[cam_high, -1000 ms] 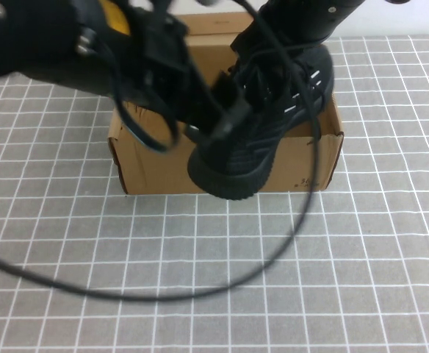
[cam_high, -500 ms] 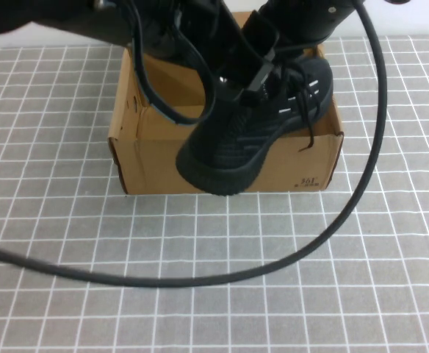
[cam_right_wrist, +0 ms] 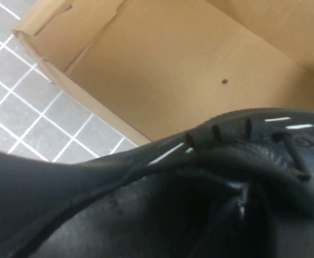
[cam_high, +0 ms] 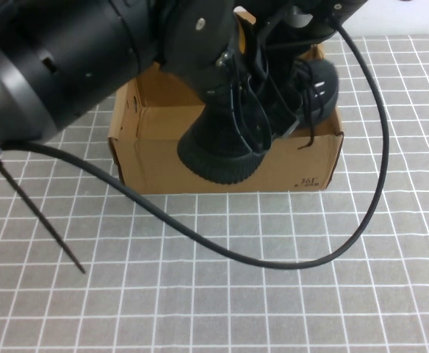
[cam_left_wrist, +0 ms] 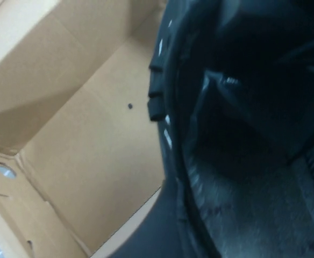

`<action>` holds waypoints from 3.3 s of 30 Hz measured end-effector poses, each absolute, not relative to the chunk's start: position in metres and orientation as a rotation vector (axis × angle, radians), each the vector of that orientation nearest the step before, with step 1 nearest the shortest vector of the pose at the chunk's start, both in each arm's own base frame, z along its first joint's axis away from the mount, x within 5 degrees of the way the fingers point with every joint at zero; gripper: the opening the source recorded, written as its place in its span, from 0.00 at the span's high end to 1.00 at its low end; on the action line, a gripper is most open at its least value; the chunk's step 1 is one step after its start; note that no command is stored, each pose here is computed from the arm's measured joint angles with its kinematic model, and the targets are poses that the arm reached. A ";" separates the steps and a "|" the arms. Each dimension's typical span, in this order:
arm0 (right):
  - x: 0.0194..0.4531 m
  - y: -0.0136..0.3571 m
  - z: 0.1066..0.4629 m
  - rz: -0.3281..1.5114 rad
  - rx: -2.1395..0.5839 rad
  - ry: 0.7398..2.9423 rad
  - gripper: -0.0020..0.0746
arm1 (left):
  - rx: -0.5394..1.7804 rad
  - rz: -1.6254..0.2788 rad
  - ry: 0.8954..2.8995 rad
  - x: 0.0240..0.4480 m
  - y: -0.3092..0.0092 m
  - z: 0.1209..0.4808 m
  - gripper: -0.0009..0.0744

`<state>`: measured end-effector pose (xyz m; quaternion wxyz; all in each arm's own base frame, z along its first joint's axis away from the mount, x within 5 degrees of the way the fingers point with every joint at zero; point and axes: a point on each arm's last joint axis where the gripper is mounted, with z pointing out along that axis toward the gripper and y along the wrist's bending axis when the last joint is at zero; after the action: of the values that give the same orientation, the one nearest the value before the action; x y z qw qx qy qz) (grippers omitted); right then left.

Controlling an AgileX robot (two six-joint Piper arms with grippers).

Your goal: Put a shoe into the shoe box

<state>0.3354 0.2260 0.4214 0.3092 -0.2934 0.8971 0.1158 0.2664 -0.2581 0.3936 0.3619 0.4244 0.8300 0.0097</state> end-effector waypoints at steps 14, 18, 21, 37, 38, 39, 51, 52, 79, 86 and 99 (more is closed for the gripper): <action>0.337 0.226 0.421 0.292 -0.772 2.365 0.98 | 1.090 0.088 2.167 0.267 -0.256 0.392 0.10; 0.337 0.227 0.420 0.298 -0.779 2.368 0.98 | 1.085 0.100 2.202 0.266 -0.254 0.390 0.10; 0.337 0.227 0.419 0.311 -0.783 2.371 0.98 | 1.084 0.095 2.231 0.266 -0.254 0.387 0.10; 0.337 0.227 0.418 0.290 -0.792 2.378 0.98 | 1.118 0.072 2.224 0.268 -0.259 0.369 0.10; 0.338 0.226 0.417 0.282 -0.793 2.382 0.98 | 1.121 0.068 2.213 0.268 -0.259 0.367 0.10; 0.338 0.226 0.417 0.280 -0.796 2.383 0.98 | 1.123 0.064 2.207 0.269 -0.260 0.364 0.10; 0.339 0.226 0.414 0.266 -0.801 2.393 0.98 | 1.121 0.054 2.195 0.269 -0.261 0.361 0.36; 0.339 0.226 0.414 0.266 -0.801 2.393 0.98 | 1.118 0.053 2.196 0.269 -0.261 0.361 0.43; 0.331 0.209 0.440 0.089 -0.767 2.290 0.44 | 1.144 0.167 2.092 0.272 -0.235 0.383 0.94; 0.318 0.178 0.473 -0.124 -0.689 2.181 0.74 | 1.196 0.261 2.023 0.297 -0.209 0.386 0.94; 0.319 0.144 0.488 -0.101 -0.536 2.192 0.99 | 1.323 0.189 1.860 0.322 -0.185 0.389 0.94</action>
<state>0.3189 0.1440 0.4876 0.4273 -0.2147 0.8773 -0.0403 0.3223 -0.1846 0.3885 0.4128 0.5262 0.7396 0.0752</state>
